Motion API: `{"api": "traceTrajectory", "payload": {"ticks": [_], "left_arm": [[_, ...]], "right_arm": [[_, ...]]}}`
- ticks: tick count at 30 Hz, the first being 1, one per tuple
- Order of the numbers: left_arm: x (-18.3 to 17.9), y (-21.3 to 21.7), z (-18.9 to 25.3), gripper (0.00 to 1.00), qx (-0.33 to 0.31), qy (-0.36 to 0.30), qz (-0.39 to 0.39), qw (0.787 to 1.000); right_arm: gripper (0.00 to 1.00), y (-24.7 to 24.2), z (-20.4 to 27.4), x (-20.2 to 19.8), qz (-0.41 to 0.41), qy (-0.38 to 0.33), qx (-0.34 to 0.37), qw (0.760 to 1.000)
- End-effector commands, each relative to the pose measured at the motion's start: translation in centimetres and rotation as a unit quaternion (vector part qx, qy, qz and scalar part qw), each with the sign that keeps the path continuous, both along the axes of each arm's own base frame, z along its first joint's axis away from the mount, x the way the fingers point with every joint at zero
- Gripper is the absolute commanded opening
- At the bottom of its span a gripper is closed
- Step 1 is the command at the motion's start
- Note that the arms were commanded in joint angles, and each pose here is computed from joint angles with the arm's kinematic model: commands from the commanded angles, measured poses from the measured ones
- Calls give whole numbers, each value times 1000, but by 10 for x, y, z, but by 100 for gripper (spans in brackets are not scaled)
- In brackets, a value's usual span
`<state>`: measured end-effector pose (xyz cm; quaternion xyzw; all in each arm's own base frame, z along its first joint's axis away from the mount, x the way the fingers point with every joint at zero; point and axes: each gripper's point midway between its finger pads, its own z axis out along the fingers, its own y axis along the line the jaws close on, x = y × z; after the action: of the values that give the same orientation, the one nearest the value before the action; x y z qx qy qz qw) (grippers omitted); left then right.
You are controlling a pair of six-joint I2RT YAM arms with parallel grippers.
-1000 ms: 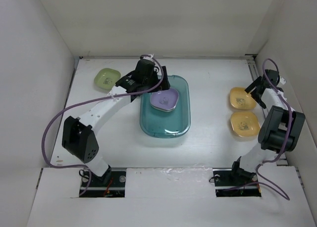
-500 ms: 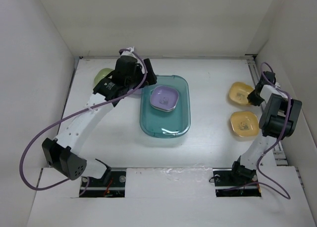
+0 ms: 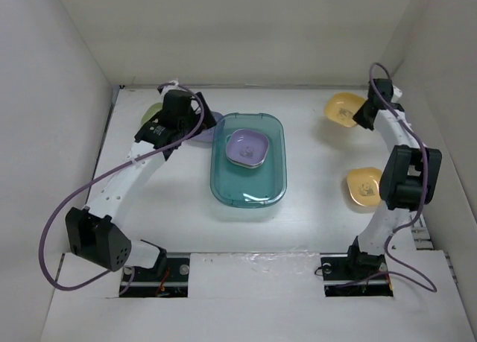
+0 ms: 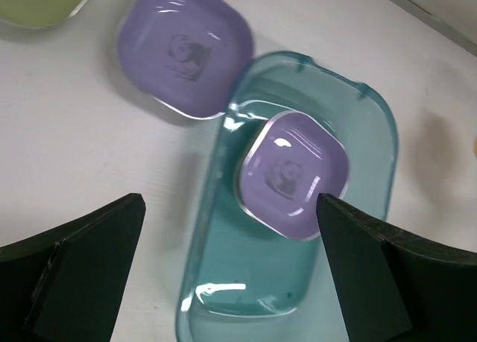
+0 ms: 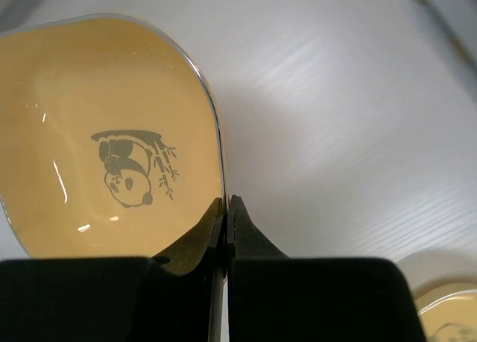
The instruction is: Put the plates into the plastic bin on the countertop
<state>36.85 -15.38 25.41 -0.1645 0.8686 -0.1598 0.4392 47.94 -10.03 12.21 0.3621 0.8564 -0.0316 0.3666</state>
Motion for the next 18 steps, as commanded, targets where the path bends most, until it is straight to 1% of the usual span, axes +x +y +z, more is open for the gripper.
{"api": "traceTrajectory", "payload": {"ticks": [1,2,3,4,5,6,7,8,9,12,13,14,15,16,18], "left_arm": [[16,47,-3,100,-47,-11,60,997],[21,55,0,100,-55,-17,67,996],[26,72,-4,100,-57,-13,86,995],[28,75,-7,100,-56,-9,91,994],[31,83,-3,100,-45,-18,109,993],[33,87,-2,100,-39,-17,118,992],[35,89,-6,100,-33,-14,124,992],[39,93,-5,100,-34,-15,130,991],[41,99,-9,100,-30,-11,140,990],[55,112,-7,100,-25,-8,159,987],[61,114,6,100,-24,-20,165,986],[66,116,3,100,-18,-14,171,985],[66,121,0,100,-14,-2,177,984],[70,127,7,100,-15,-5,184,983],[75,140,2,100,-17,2,197,980]], "right_arm": [[0,73,97,5,48,-101,-7,994],[0,89,114,6,63,-126,-7,990],[0,101,117,-1,73,-128,-9,989],[0,119,134,-7,85,-152,0,985],[0,134,140,-9,99,-165,0,981],[0,167,142,-13,126,-171,9,977],[0,184,142,-16,144,-171,12,975],[0,199,140,-20,142,-170,22,975],[0,228,136,-25,163,-166,25,972],[0,263,113,-31,176,-144,44,973],[0,284,103,-39,188,-134,49,972],[0,298,97,-39,196,-133,56,970],[0,307,90,-41,193,-131,58,971],[0,323,85,-47,198,-129,55,970],[0,340,72,-49,207,-121,61,969]]}}
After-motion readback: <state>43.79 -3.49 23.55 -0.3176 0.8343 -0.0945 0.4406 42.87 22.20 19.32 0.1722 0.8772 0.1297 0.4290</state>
